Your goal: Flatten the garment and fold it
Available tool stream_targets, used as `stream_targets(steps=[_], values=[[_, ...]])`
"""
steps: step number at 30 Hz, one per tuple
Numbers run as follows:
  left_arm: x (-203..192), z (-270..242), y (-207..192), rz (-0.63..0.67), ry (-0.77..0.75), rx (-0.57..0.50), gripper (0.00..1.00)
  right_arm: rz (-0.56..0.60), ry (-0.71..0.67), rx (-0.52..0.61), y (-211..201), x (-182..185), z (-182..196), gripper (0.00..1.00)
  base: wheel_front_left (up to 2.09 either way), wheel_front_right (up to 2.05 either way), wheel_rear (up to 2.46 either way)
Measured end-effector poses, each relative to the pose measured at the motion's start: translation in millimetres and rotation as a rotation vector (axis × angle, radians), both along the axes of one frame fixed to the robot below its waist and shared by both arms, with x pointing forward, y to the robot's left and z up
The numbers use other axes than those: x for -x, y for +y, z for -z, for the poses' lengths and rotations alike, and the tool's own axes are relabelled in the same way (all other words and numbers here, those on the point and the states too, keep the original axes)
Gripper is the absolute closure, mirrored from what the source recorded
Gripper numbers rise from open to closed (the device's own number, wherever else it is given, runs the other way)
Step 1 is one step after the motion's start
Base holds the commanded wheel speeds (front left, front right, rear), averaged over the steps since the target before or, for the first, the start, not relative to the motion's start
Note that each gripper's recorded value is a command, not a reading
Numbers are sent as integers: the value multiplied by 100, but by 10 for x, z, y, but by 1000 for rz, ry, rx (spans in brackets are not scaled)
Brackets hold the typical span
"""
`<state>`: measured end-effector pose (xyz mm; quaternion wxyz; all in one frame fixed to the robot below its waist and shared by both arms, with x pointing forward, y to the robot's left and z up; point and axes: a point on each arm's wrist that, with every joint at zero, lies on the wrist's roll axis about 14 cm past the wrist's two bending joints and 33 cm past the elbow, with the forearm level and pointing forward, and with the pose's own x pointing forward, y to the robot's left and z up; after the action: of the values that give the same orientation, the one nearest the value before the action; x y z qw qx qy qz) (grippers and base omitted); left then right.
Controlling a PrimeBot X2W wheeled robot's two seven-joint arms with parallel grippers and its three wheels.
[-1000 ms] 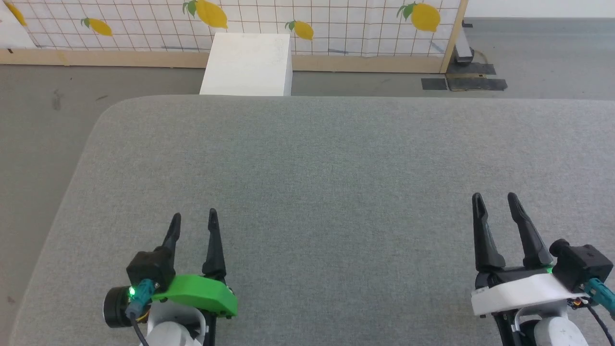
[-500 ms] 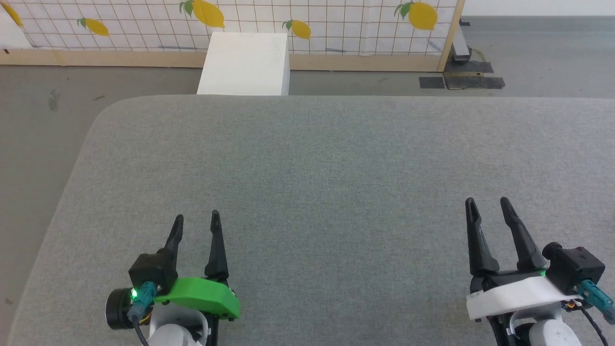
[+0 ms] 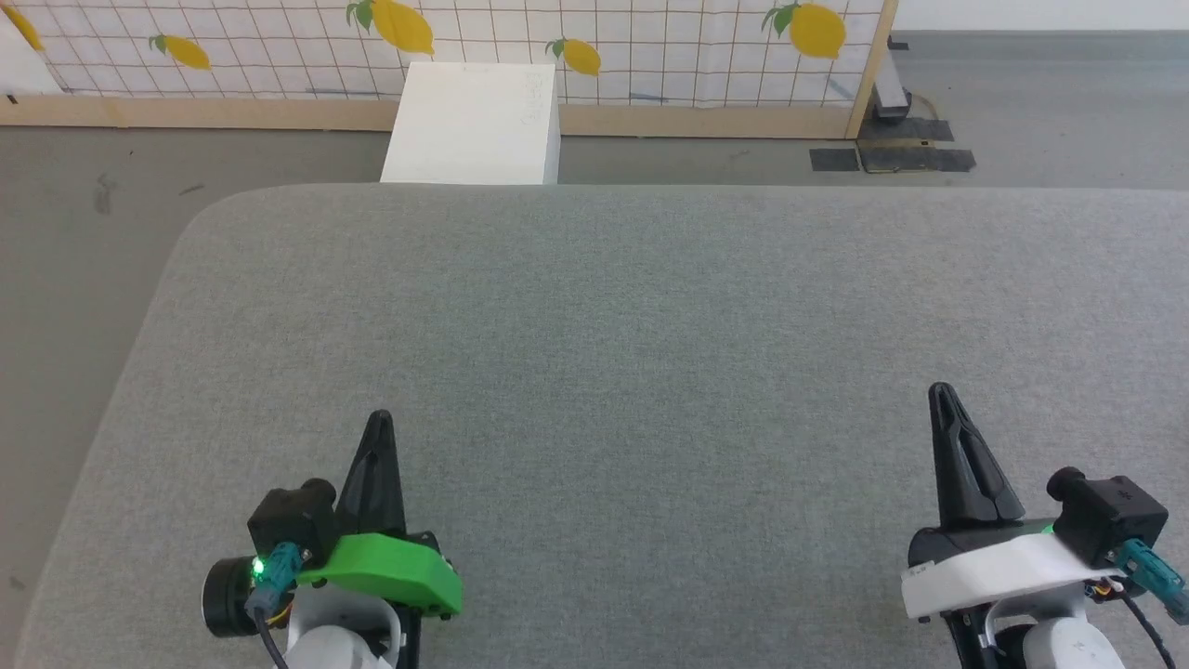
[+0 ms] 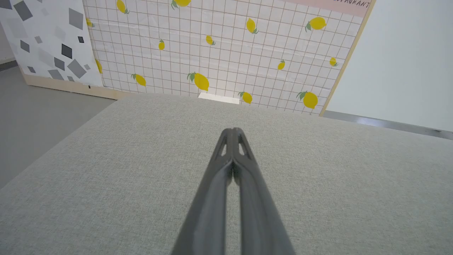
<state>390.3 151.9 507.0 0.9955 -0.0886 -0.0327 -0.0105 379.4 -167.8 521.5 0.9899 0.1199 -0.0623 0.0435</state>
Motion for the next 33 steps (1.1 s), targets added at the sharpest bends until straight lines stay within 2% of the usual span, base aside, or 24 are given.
stream_targets(steps=[33], values=[[11,-104,50,3,1,-46,100,-21,22,76,44,1,-36,100,0,0,0]])
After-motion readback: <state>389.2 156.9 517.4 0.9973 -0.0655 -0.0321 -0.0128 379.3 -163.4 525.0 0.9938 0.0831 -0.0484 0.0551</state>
